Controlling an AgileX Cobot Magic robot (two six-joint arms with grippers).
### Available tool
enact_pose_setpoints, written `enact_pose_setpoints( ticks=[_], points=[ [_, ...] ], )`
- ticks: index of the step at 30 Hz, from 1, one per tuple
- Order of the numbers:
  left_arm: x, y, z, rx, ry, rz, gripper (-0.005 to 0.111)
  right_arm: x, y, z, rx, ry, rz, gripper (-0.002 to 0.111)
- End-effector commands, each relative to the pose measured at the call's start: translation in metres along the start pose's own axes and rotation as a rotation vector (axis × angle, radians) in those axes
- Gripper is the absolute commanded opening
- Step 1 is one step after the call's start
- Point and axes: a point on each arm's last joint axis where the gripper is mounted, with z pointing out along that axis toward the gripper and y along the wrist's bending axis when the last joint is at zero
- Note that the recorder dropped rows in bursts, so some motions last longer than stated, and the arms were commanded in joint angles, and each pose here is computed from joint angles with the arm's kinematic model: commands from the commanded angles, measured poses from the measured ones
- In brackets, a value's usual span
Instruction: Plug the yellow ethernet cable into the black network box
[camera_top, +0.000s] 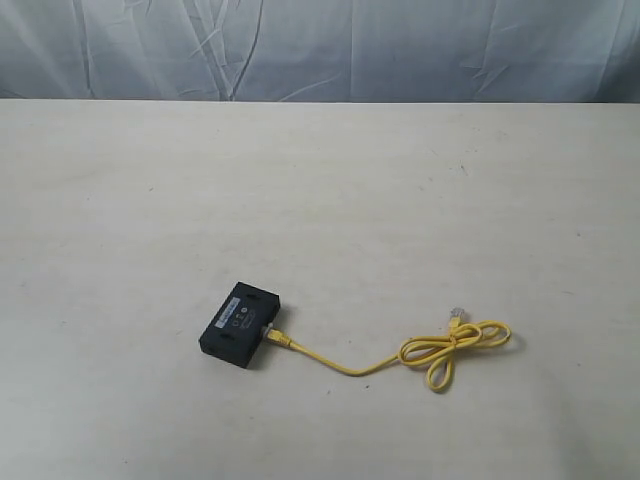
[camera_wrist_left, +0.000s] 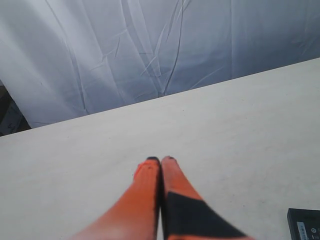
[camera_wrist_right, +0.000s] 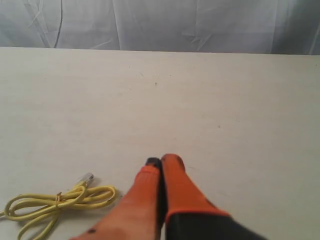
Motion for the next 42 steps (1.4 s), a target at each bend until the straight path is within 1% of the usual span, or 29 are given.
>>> enact_pose_setpoints(
  ticks=[1, 18, 26, 42],
  points=[
    [0.0008, 0.0000, -0.0006, -0.003, -0.006, -0.009, 0.000, 0.0076, 0.0011, 0.0040, -0.010, -0.016, 0.034, 0.001],
    [0.0008, 0.0000, -0.0006, -0.003, -0.006, -0.009, 0.000, 0.0065, 0.0013, 0.0040, -0.013, -0.028, 0.044, 0.001],
    [0.0008, 0.0000, -0.0006, -0.003, -0.006, -0.009, 0.000, 0.0066, -0.0030, 0.0039, 0.065, -0.028, 0.069, 0.001],
    [0.0008, 0.0000, -0.0006, -0.004, -0.006, -0.006, 0.000, 0.0066, -0.0030, 0.0039, 0.066, -0.028, 0.075, 0.001]
  ],
)
